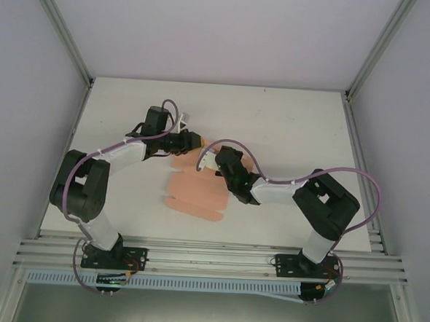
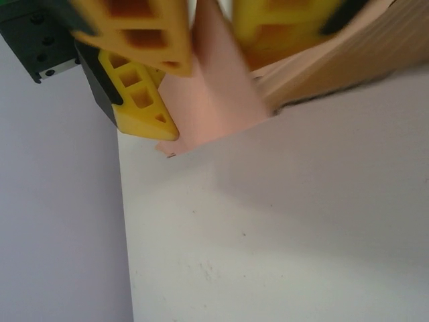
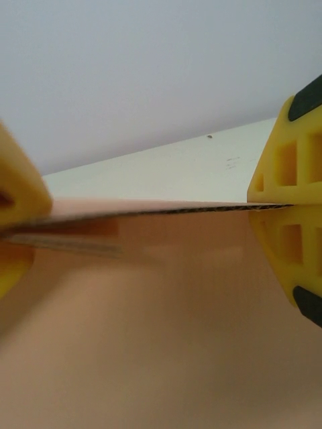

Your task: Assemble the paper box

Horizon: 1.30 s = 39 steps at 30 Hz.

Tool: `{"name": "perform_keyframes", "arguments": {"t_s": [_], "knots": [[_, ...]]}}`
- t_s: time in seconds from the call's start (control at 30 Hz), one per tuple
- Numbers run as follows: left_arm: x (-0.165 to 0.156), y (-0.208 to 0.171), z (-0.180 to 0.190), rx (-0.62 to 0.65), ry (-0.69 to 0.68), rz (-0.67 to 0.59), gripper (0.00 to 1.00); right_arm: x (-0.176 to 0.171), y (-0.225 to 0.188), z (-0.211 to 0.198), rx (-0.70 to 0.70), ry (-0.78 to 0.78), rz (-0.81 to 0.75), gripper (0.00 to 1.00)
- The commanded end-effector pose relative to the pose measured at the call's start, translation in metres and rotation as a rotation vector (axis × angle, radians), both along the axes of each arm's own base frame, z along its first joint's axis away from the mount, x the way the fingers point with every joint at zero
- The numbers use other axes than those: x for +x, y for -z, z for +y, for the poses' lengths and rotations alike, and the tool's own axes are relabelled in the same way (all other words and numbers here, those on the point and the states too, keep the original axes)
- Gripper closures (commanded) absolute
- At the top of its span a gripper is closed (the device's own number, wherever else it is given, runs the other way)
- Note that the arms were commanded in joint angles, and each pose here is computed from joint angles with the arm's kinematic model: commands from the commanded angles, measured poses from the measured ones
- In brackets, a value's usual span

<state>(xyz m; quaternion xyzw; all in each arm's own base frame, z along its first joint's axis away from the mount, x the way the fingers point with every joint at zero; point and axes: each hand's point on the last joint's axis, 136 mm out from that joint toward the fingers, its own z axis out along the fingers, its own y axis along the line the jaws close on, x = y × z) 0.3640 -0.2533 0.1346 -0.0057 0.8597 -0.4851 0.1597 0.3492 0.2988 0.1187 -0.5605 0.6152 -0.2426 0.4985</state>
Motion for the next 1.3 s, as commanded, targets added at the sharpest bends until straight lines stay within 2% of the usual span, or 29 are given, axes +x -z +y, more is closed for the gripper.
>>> {"name": "perform_keyframes", "arguments": {"t_s": [0.0, 0.03, 0.13, 0.23, 0.27, 0.4, 0.53, 0.7, 0.93, 1.27], "knots": [[0.002, -0.01, 0.006, 0.048, -0.019, -0.056, 0.64, -0.01, -0.011, 0.008, 0.014, -0.056, -0.008, 1.0], [0.001, -0.013, 0.008, 0.061, -0.025, -0.067, 0.52, -0.009, -0.012, 0.006, 0.019, -0.049, -0.008, 1.0], [-0.004, -0.02, 0.019, 0.113, -0.052, -0.106, 0.27, -0.004, -0.016, -0.002, 0.032, -0.011, -0.008, 1.0], [-0.016, -0.027, 0.035, 0.181, -0.088, -0.157, 0.12, -0.004, -0.017, -0.01, 0.039, 0.01, 0.009, 1.0], [-0.02, -0.029, 0.042, 0.207, -0.104, -0.176, 0.02, -0.003, -0.018, -0.013, 0.045, 0.018, 0.013, 1.0], [-0.035, -0.017, 0.081, 0.363, -0.218, -0.202, 0.02, -0.004, -0.023, -0.025, 0.087, 0.031, 0.037, 1.0], [-0.053, 0.015, 0.123, 0.484, -0.334, -0.113, 0.02, -0.006, -0.032, -0.032, 0.147, 0.033, 0.058, 1.0], [-0.062, 0.045, 0.152, 0.494, -0.424, -0.021, 0.02, -0.008, -0.039, -0.037, 0.192, 0.033, 0.074, 1.0], [-0.042, 0.057, 0.14, 0.459, -0.39, -0.013, 0.02, -0.01, -0.037, -0.036, 0.219, 0.032, 0.096, 1.0], [-0.018, 0.044, 0.089, 0.312, -0.206, -0.143, 0.02, -0.01, -0.035, -0.028, 0.245, 0.022, 0.122, 1.0]]}}
